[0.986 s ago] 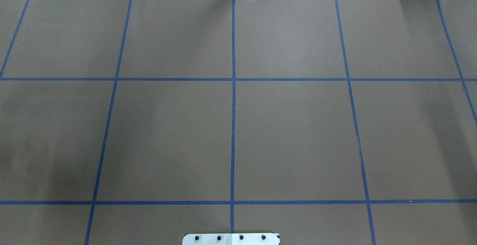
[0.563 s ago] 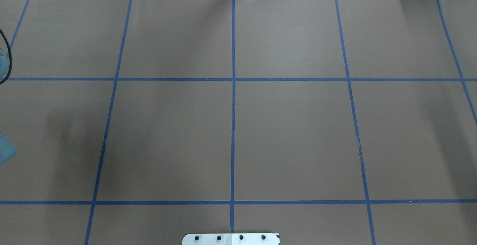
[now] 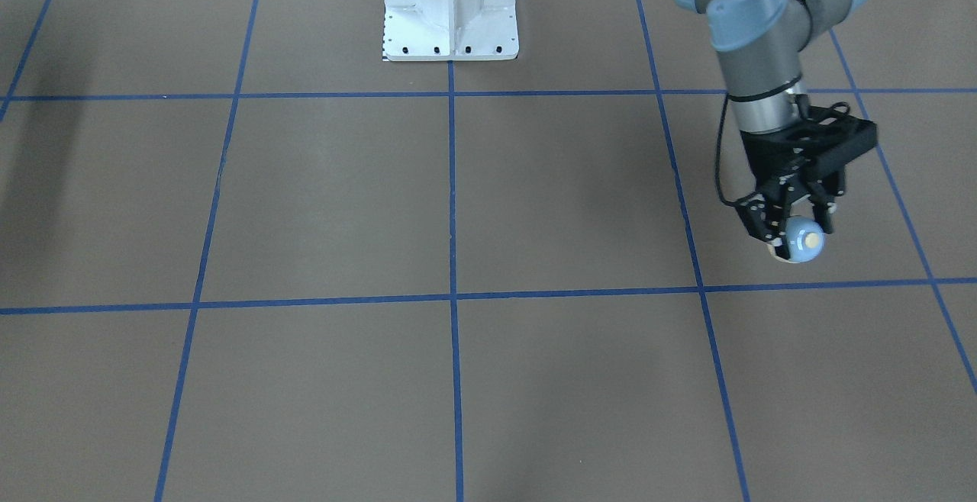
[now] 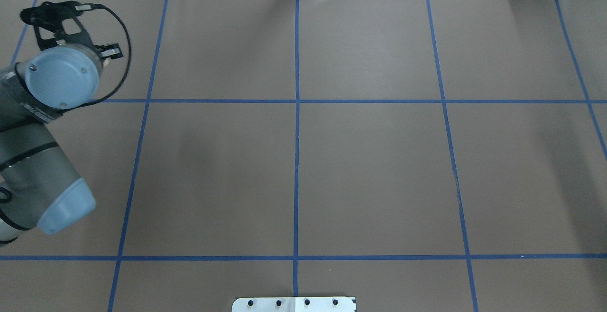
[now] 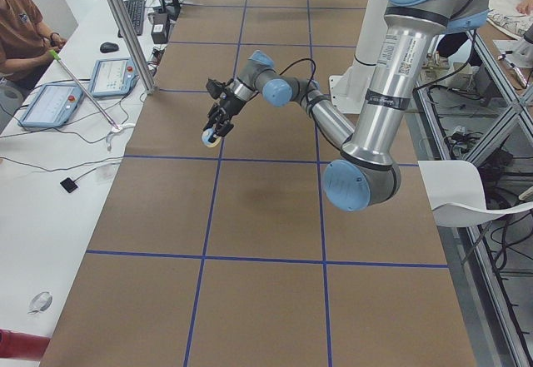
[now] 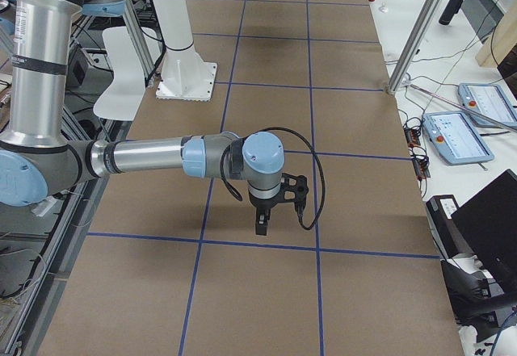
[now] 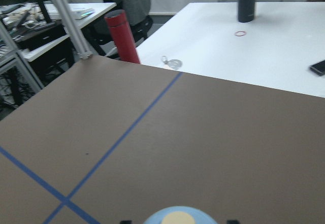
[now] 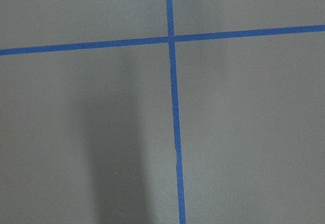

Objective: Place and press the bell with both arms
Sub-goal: 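Move the left gripper with the bell toward the table center, then lower the bell onto the grid center and open the left gripper, then withdraw the left arm from the bell while the right arm moves in, then move the right gripper above the bell's cream button, then press down on the bell button with the right gripper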

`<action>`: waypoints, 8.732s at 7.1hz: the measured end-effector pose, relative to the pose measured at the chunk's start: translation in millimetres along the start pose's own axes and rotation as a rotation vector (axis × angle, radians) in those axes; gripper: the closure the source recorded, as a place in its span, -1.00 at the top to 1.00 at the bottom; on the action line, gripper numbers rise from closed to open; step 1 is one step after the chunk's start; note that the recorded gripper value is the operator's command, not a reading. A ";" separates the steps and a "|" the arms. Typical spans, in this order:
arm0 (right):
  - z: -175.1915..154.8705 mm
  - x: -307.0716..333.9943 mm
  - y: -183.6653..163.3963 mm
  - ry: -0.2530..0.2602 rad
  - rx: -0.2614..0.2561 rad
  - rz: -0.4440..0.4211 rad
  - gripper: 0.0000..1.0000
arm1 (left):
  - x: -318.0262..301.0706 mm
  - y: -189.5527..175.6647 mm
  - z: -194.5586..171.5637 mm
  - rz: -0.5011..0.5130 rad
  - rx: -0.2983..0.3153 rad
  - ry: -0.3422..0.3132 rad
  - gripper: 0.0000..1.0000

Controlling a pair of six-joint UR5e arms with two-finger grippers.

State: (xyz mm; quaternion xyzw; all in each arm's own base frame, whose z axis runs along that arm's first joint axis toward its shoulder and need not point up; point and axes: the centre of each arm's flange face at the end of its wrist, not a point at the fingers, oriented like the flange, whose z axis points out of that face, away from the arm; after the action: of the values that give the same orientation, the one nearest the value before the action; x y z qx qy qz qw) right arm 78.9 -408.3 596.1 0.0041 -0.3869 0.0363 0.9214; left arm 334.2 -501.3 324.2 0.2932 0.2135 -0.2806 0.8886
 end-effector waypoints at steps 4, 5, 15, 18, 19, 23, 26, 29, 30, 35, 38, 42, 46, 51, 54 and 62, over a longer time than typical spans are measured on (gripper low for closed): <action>13.9 -32.2 -15.0 0.004 -0.034 -0.072 1.00 | 92.5 72.4 -88.8 0.120 0.026 0.368 -1.00; 14.5 -38.0 -18.2 -0.006 -0.035 -0.082 1.00 | 102.0 96.7 -96.6 0.132 0.033 0.426 -1.00; 15.5 -47.7 -19.8 -0.085 -0.045 -0.082 1.00 | 221.2 219.4 -84.8 0.320 0.147 0.799 -1.00; 15.4 -47.7 -19.9 -0.085 -0.044 -0.083 1.00 | 234.4 229.2 -71.0 0.329 0.149 0.783 -1.00; 15.3 -47.6 -19.9 -0.085 -0.044 -0.082 1.00 | 235.4 231.2 -68.1 0.331 0.148 0.779 -1.00; 15.8 -47.2 -19.5 -0.083 -0.046 -0.081 1.00 | 234.8 235.4 -58.6 0.338 0.146 0.767 -1.00; 15.6 -47.5 -19.9 -0.083 -0.045 -0.082 1.00 | 235.8 238.6 -55.2 0.341 0.142 0.762 0.42; 14.9 -48.4 -20.9 -0.083 -0.043 -0.084 1.00 | 241.9 234.6 -64.8 0.320 0.142 0.780 1.00; 14.4 -49.0 -21.6 -0.083 -0.042 -0.086 1.00 | 242.4 232.8 -67.5 0.312 0.144 0.788 1.00; -3.1 -69.7 -40.9 -0.089 0.002 -0.131 1.00 | 237.5 154.2 -67.6 0.269 0.125 0.833 1.00; -18.0 -140.3 -80.6 -0.122 0.021 -0.053 1.00 | 191.6 62.6 10.3 0.348 -0.045 0.698 1.00; -11.5 -315.6 -112.6 -0.142 0.002 -0.001 0.99 | -31.0 -82.2 111.2 0.488 -0.301 0.495 1.00; 26.6 -448.7 -90.3 -0.115 -0.026 -0.039 0.99 | -199.1 -151.6 157.7 0.674 -0.464 0.226 1.00; 82.0 -614.6 -6.8 -0.077 0.000 0.073 0.99 | -307.3 -162.4 161.7 0.626 -0.629 0.284 1.00; 102.2 -656.1 30.5 -0.067 0.014 0.097 0.99 | -323.8 -148.8 153.8 0.607 -0.652 0.303 1.00; 176.3 -789.0 -27.7 -0.020 0.016 0.176 -1.00 | -326.0 -147.7 150.3 0.603 -0.655 0.304 1.00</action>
State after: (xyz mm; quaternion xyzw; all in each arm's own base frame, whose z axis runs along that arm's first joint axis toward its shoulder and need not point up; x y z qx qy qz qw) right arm -595.6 -492.5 157.4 -0.0223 -0.3947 0.1204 0.9106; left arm 29.4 -574.9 553.1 0.0840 0.3241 0.1184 0.9348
